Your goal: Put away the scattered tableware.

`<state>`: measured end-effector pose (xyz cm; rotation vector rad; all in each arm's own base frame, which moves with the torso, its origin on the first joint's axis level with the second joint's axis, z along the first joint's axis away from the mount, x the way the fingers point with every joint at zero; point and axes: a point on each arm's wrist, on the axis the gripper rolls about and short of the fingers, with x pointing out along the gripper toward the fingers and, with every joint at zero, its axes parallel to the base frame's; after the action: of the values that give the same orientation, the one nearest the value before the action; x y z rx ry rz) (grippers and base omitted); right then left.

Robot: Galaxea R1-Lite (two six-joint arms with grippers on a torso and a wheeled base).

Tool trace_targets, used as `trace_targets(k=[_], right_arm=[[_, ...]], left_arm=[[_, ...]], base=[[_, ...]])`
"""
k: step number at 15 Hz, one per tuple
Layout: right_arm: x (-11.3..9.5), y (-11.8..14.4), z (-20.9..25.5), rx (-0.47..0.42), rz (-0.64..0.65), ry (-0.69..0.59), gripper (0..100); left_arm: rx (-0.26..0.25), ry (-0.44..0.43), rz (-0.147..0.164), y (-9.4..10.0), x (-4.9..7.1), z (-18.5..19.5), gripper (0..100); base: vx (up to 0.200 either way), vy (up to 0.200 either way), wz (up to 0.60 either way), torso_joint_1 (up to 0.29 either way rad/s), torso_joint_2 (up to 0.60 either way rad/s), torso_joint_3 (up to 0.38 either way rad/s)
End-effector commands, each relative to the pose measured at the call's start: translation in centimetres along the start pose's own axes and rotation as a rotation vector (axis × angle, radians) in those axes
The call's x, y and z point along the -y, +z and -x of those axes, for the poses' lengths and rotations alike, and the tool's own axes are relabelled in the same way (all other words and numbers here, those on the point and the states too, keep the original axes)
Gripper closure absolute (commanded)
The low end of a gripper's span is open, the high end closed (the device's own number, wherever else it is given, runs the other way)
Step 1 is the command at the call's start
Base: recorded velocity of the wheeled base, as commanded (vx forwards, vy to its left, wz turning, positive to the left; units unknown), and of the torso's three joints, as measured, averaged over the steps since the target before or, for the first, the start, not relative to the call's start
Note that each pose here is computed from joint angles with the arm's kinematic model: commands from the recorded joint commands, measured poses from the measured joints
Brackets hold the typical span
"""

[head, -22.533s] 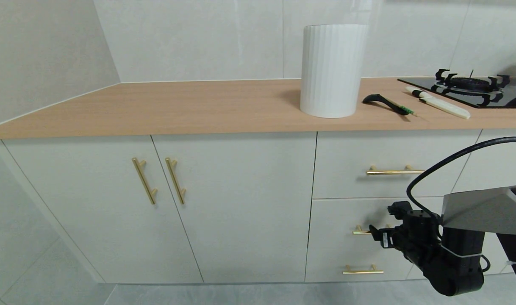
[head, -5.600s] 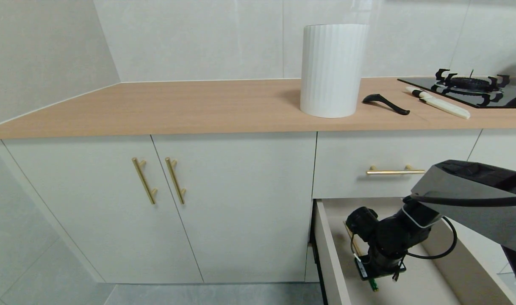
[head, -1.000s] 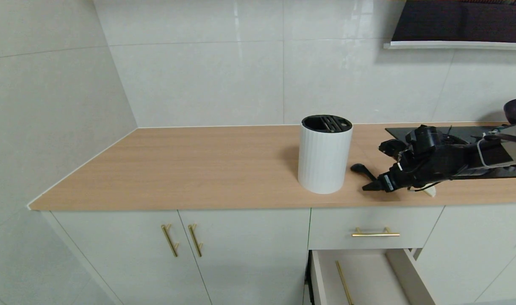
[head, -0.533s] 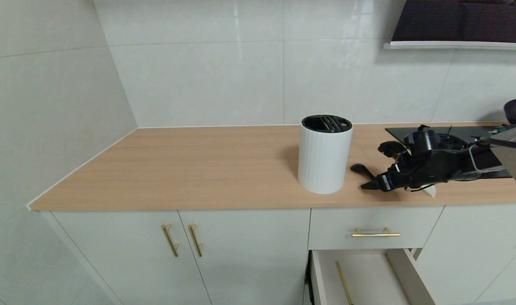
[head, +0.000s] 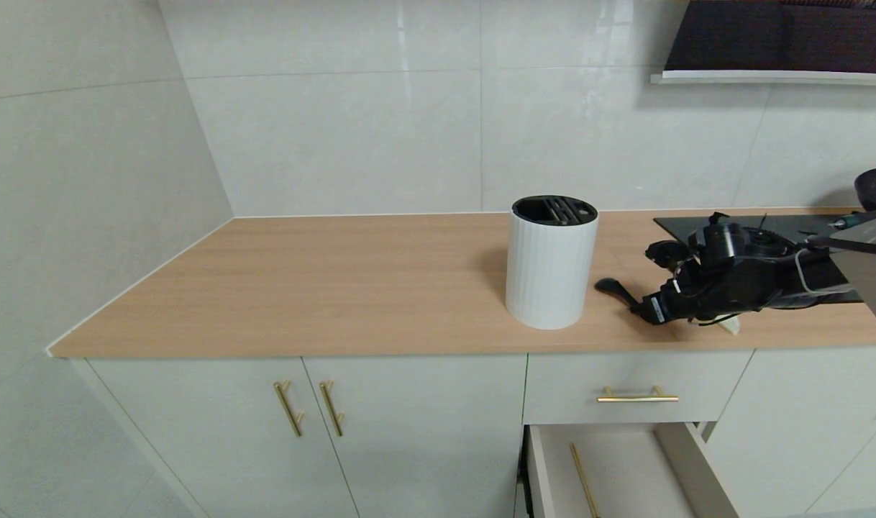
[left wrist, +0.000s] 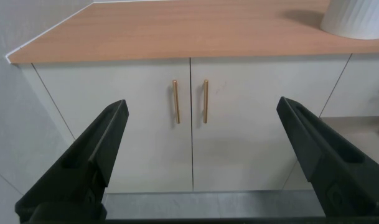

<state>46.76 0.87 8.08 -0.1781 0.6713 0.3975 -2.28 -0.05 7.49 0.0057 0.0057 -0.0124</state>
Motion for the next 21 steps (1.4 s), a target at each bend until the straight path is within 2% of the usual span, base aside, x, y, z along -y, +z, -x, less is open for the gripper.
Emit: trace_targets(k=[1,7,10,14,16,21], right_arm=[[0.0,-0.3,-0.3,-0.012,-0.003,0.003,100],[0.0,-0.1,-0.1,-0.008,-0.002,0.001,100],[-0.4,0.9,1.8,0.017,-0.052,-0.007,100],[-2.4,2.6,9.9,0.085,-0.174,-0.043,100],[-3.2,1.8,13.1,0.073,-0.223,-0.125,100],[-6.0,-2.8,17.1,-0.019,-0.268,-0.137,100]], left_arm=[[0.0,0.0,0.0,0.0,0.0,0.0,0],[0.0,0.0,0.0,0.0,0.0,0.0,0],[0.0,0.0,0.0,0.0,0.0,0.0,0],[0.0,0.0,0.0,0.0,0.0,0.0,0],[0.0,0.0,0.0,0.0,0.0,0.0,0],[0.0,0.0,0.0,0.0,0.0,0.0,0]], base=[[0.0,0.0,0.0,0.0,0.0,0.0],[0.0,0.0,0.0,0.0,0.0,0.0],[0.0,0.0,0.0,0.0,0.0,0.0],[0.0,0.0,0.0,0.0,0.0,0.0],[0.0,0.0,0.0,0.0,0.0,0.0],[0.0,0.0,0.0,0.0,0.0,0.0]])
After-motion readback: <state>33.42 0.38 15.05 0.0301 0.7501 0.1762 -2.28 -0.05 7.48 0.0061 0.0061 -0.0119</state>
